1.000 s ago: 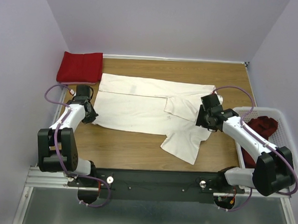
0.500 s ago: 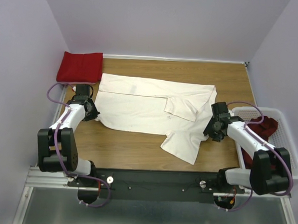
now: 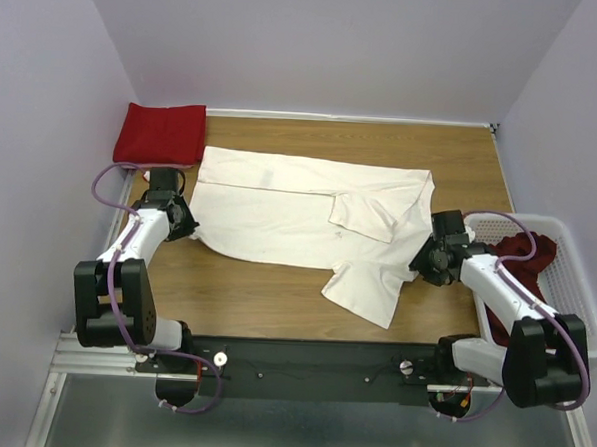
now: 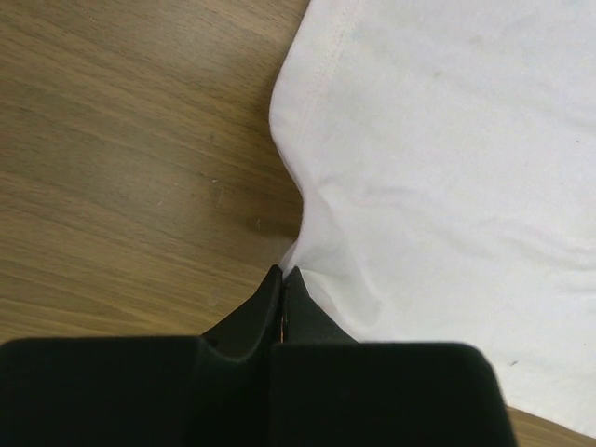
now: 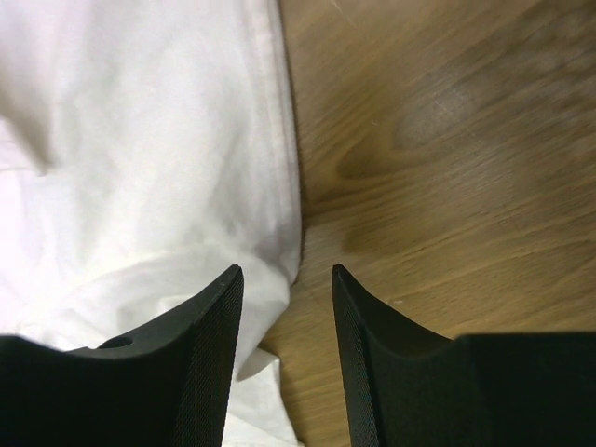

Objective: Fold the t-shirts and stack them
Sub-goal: Fold the tshirt

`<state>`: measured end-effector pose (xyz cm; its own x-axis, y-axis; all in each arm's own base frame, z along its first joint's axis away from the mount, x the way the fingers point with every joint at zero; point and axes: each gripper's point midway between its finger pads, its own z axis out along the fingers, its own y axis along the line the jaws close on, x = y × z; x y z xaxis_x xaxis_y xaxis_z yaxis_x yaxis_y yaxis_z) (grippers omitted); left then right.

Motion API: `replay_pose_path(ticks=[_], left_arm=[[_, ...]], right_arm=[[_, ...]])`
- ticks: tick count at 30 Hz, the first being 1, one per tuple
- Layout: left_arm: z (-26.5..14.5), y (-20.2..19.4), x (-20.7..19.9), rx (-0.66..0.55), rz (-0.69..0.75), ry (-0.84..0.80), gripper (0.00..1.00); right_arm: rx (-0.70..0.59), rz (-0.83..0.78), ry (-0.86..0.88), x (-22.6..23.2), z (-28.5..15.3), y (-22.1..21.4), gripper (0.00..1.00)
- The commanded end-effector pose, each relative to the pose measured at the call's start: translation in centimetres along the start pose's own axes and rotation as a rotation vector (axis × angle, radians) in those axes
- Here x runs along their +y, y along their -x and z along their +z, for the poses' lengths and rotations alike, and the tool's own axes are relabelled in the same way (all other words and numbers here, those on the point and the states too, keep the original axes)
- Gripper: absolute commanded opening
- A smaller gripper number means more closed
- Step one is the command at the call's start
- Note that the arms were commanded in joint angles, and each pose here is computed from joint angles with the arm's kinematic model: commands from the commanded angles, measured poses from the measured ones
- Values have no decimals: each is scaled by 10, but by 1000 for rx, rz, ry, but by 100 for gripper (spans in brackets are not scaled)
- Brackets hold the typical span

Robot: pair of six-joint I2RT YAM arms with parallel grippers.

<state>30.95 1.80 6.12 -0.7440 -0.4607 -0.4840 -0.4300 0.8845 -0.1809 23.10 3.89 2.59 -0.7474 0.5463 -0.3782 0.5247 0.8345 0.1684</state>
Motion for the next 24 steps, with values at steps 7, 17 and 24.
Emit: replay_pose_path(ticks=[7, 17, 24], left_arm=[[-4, 4, 0, -20, 1, -22, 0], [-4, 3, 0, -16, 1, -19, 0], [-3, 1, -5, -5, 3, -46, 0]], right_arm=[[-92, 62, 62, 19, -14, 30, 50], [-23, 64, 12, 3, 9, 2, 50], [2, 77, -8, -5, 18, -6, 50]])
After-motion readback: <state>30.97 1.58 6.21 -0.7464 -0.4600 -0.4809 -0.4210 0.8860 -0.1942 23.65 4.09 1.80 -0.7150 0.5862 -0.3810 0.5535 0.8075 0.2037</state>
